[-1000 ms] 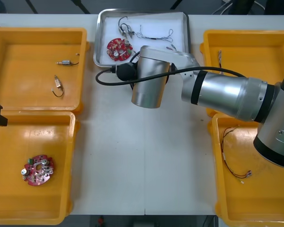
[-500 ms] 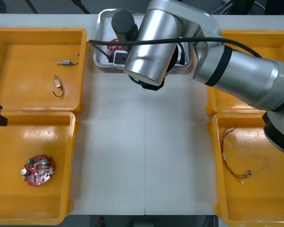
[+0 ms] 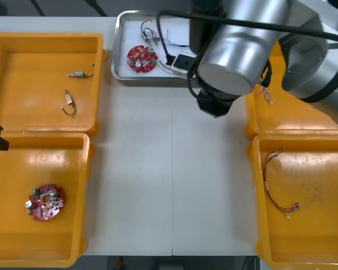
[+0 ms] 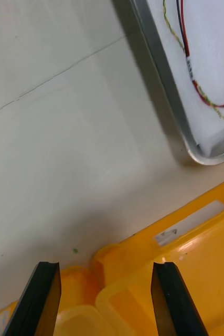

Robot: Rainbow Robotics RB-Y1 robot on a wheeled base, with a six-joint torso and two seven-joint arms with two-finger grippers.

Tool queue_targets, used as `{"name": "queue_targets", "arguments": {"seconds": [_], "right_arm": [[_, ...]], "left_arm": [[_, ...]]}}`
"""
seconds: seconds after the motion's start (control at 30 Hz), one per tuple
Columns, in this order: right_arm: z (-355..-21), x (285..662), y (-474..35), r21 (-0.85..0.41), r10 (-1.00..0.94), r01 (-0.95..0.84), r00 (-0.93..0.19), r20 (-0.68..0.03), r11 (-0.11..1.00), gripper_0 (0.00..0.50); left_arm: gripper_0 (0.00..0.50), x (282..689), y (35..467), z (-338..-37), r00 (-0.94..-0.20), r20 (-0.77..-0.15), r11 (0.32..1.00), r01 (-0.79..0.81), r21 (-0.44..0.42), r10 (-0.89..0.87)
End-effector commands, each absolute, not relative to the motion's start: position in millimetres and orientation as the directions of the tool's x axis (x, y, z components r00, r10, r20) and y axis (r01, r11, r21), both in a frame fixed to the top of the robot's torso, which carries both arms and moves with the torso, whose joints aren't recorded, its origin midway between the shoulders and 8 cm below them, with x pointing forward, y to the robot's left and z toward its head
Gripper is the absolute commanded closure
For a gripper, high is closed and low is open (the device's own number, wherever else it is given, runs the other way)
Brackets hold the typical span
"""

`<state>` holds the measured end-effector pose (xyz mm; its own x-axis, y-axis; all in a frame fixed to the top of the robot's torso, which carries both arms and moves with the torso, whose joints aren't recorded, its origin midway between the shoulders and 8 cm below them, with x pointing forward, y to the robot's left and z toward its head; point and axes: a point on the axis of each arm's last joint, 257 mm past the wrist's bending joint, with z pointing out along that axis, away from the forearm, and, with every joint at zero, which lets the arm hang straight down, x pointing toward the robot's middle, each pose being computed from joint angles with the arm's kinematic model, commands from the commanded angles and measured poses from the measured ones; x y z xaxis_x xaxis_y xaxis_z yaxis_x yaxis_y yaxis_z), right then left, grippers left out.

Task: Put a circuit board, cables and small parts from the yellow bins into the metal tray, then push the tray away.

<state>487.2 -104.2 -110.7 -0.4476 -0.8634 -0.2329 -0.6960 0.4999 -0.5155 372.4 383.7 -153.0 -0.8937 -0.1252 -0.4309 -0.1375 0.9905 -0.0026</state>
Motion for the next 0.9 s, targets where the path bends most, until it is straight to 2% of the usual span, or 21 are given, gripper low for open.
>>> {"name": "queue_targets", "arguments": {"seconds": [0.03, 0.5, 0.9], "right_arm": [[-90.1, 480.6, -143.9, -0.395, -0.741, -0.627, -0.576, -0.345, 0.671, 0.000], [-71.4, 440.9, -256.1, -0.207, -0.435, -0.383, -0.812, -0.390, 0.900, 0.000], [-73.2, 406.2, -329.5, -0.065, -0.198, -0.190, -0.861, -0.468, 0.980, 0.000]], "left_arm": [[0.000, 366.3, 393.5, -144.4, -0.897, -0.434, 0.992, -0.116, 0.052, -0.082], [0.000, 366.3, 393.5, -144.4, -0.897, -0.434, 0.992, -0.116, 0.052, -0.082], [0.000, 366.3, 393.5, -144.4, -0.897, -0.434, 0.992, -0.116, 0.052, -0.082]]}}
